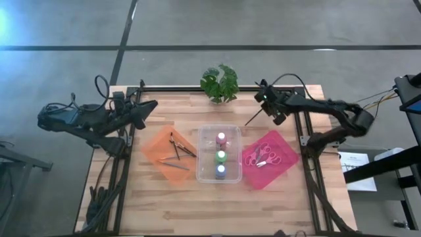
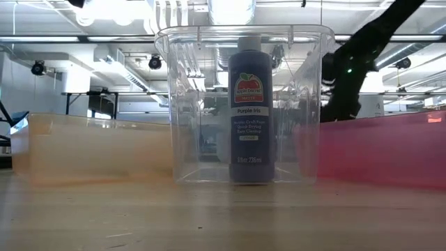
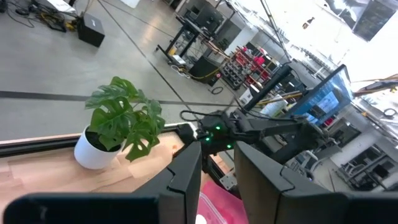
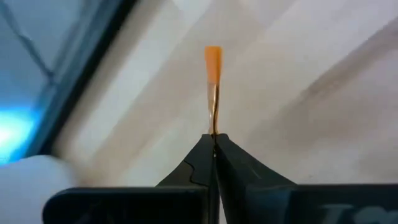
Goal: Pick & Place Paint Supplies
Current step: Put the black paintbrush into the orange bin
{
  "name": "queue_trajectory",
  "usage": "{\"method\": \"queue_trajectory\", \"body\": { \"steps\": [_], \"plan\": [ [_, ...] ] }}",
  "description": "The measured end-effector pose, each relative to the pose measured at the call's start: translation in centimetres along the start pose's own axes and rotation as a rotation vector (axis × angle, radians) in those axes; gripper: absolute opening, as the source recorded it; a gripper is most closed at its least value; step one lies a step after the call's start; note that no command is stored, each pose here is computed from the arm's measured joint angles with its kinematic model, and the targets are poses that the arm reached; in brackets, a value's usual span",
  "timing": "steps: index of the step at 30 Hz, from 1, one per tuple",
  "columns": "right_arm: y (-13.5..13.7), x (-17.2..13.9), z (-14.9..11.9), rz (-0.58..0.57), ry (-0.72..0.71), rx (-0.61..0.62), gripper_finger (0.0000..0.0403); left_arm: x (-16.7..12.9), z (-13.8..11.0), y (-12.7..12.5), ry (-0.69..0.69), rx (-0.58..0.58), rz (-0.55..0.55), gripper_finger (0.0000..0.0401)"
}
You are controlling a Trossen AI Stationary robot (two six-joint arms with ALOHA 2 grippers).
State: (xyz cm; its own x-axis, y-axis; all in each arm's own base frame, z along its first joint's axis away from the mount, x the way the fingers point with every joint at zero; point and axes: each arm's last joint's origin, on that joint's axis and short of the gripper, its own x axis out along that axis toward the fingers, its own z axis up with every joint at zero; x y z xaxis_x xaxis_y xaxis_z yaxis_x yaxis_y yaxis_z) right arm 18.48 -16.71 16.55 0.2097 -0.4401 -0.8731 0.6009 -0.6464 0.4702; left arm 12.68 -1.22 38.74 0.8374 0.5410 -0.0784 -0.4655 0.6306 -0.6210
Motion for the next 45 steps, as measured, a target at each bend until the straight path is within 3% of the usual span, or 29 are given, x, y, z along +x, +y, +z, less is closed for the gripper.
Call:
{"method": "queue_trajectory", "body": {
  "steps": [7,11,19,24,28,33,38,45],
  "plan": [
    [-1.8,-4.3,-1.1,0.243,-0.118,-0.034,0.0007,0.0,-0.2,0.0,0.033,0.015,-0.018,0.0104],
    [-1.4,-7.3,-1.8,0.439,-0.179,-0.081,0.0007,0.0,-0.3,0.1,0.043,0.064,-0.009,0.0104],
    [0.4,-13.9,-4.7,0.765,-0.244,-0.266,0.0007,0.6,-0.9,-0.3,0.066,0.388,-0.025,0.0104],
    [2.5,-18.2,-6.8,0.977,-0.251,-0.361,0.0008,1.5,-1.3,-1.6,0.051,0.608,-0.114,0.0104],
    [4.5,-21.2,-8.6,1.083,-0.234,-0.455,0.0008,2.0,-0.8,-2.7,0.034,0.615,-0.175,0.0115],
    [7.9,-23.9,-11.7,1.179,-0.197,-0.642,0.0008,2.1,0.2,-3.6,0.035,0.594,-0.235,0.0167],
    [11.9,-24.5,-15.2,1.258,-0.136,-0.775,0.0008,1.8,1.1,-3.7,0.01,0.593,-0.184,0.0206],
    [16.3,-23.0,-20.2,1.343,-0.001,-0.881,0.0008,1.6,0.9,-3.1,0.086,0.543,-0.112,0.0211]
  ]
}}
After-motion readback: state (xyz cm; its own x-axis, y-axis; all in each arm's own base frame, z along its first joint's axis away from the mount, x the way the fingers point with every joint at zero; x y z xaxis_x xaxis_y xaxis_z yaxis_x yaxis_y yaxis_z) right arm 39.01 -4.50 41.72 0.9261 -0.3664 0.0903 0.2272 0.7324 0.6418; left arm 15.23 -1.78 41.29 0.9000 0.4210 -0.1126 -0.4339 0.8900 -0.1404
